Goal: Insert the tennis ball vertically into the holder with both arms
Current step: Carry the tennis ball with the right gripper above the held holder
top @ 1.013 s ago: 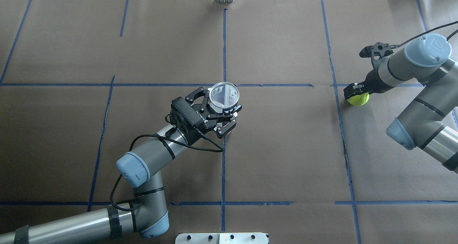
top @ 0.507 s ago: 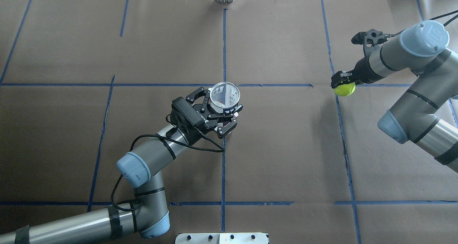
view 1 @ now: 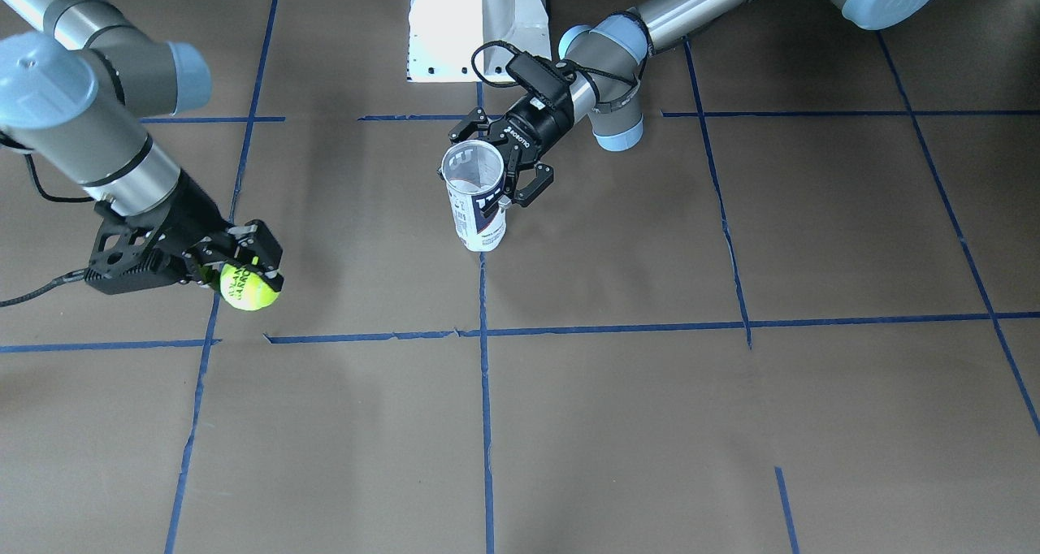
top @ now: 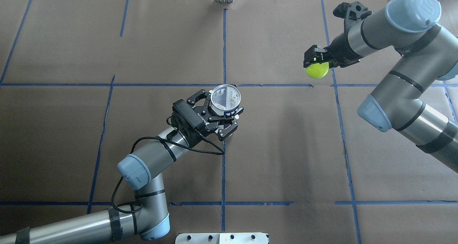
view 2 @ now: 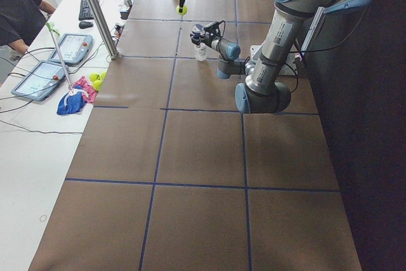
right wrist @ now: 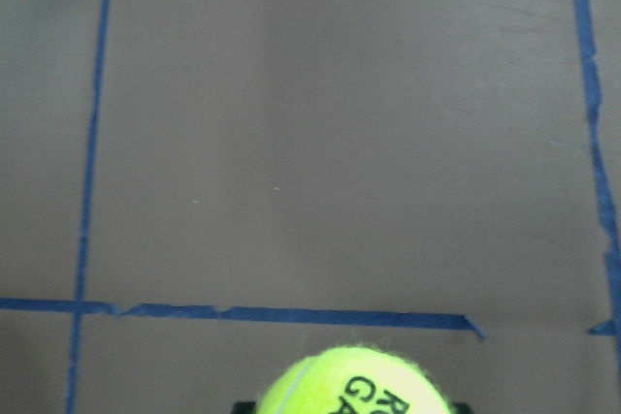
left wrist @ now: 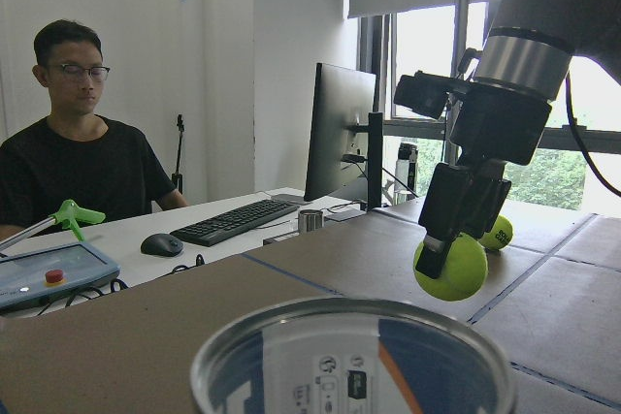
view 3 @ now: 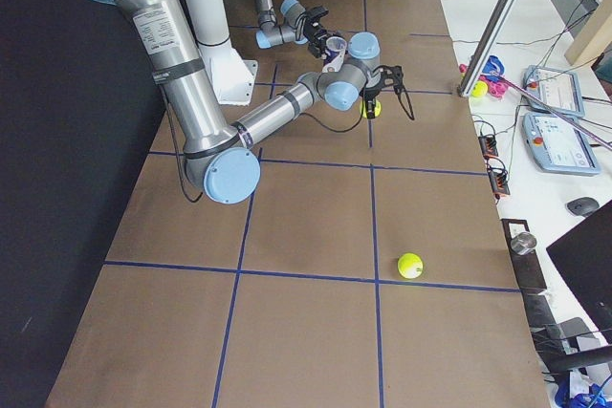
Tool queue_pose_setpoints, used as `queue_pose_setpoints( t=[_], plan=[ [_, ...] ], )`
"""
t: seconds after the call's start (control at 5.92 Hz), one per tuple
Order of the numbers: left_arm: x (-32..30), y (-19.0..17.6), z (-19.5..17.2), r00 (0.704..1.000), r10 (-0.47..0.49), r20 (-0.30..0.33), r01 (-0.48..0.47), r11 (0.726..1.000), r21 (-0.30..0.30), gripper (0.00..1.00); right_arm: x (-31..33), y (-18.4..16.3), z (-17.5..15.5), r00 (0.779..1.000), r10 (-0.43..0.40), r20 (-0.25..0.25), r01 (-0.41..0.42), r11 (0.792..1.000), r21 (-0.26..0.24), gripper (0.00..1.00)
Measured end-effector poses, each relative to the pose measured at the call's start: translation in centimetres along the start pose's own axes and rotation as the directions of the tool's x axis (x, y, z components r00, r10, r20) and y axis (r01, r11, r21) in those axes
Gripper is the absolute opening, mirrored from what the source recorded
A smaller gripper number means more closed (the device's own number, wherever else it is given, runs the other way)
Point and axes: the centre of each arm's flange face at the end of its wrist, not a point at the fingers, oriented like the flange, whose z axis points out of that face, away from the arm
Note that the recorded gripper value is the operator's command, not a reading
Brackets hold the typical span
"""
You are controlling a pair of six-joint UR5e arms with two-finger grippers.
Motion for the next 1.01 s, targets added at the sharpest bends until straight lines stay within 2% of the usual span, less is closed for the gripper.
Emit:
queue_pose_setpoints(
  t=[0.34, 0.68, 0.84, 1.01],
  plan=[
    [0.4, 0.4, -0.5, 1.000, -0.011, 0.002, 0.011, 1.000, 0.009, 0.84, -10.5, 2.8, -5.2, 0.989, 0.126, 0.073, -0.124, 0.992, -0.025, 0.15],
    [0.9, 0.6, -0.9, 1.000, -0.023, -0.005, 0.023, 1.000, 0.020, 0.84, -17.3, 7.0, -7.4, 0.963, 0.221, 0.153, -0.217, 0.975, -0.045, 0.17],
    [0.9, 0.6, -1.0, 1.000, -0.027, -0.008, 0.027, 0.999, 0.025, 0.84, -19.7, 9.0, -7.5, 0.959, 0.241, 0.150, -0.237, 0.971, -0.044, 0.18],
    [0.9, 0.7, -1.1, 1.000, -0.027, -0.009, 0.027, 0.999, 0.026, 0.84, -21.4, 10.7, -7.1, 0.962, 0.244, 0.124, -0.242, 0.970, -0.036, 0.19]
  ],
)
